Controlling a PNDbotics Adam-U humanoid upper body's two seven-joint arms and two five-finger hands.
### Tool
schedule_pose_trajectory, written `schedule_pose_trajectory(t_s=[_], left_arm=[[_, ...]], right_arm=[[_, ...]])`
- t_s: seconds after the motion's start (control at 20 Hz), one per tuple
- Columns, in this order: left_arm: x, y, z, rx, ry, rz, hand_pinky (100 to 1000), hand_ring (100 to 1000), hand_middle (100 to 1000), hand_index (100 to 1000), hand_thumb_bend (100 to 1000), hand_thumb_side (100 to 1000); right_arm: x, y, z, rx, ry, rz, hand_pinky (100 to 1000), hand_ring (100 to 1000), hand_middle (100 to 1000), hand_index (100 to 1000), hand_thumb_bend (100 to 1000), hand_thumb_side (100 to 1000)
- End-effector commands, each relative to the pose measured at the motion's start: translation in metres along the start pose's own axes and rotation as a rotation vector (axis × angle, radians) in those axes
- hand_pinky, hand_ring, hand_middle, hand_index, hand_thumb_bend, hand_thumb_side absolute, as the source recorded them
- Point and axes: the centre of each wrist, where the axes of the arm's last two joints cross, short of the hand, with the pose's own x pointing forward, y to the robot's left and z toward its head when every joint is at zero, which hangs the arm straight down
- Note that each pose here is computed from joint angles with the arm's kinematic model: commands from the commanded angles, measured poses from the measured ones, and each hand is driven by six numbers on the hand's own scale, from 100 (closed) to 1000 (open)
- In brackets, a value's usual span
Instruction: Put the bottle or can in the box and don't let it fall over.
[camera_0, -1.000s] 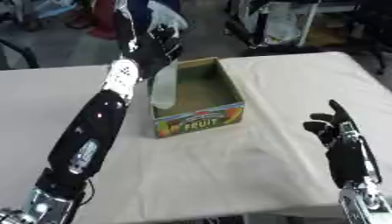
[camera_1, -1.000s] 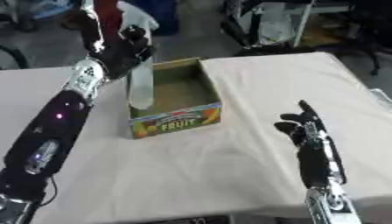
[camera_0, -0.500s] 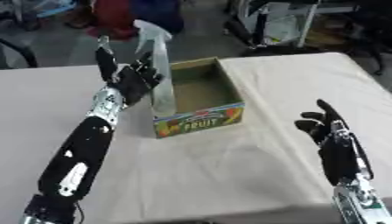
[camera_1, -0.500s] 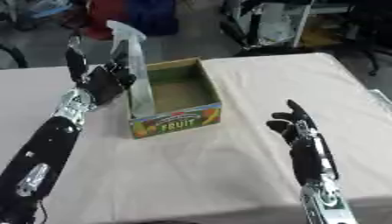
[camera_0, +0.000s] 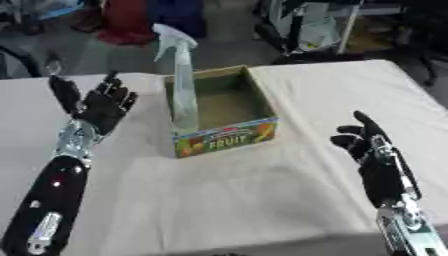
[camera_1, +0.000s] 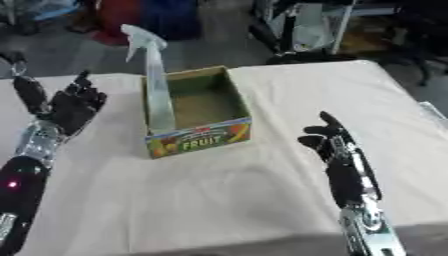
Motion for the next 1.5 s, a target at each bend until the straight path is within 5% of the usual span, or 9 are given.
schedule_pose_trajectory(t_s=[0.05, 0.8, 1.5], left_arm=[[0.042, -0.003, 0.02, -0.052, -0.15, -0.058, 353, 190, 317, 1000, 661, 1000], [0.083, 0.03, 0.137, 0.158, -0.464, -0.382, 581, 295, 362, 989, 559, 1000], [0.069, 0.036, 0.141, 0.242, -0.389, -0.58, 639, 345, 409, 927, 591, 1000]], right_arm=[[0.007, -0.005, -0.005, -0.009, -0.027, 0.024, 794, 666, 659, 919, 100, 768], [0.007, -0.015, 0.001, -0.033, -0.012, 0.051, 796, 669, 662, 918, 100, 770], [0.006, -0.016, 0.002, -0.032, -0.01, 0.057, 796, 670, 663, 918, 100, 770]])
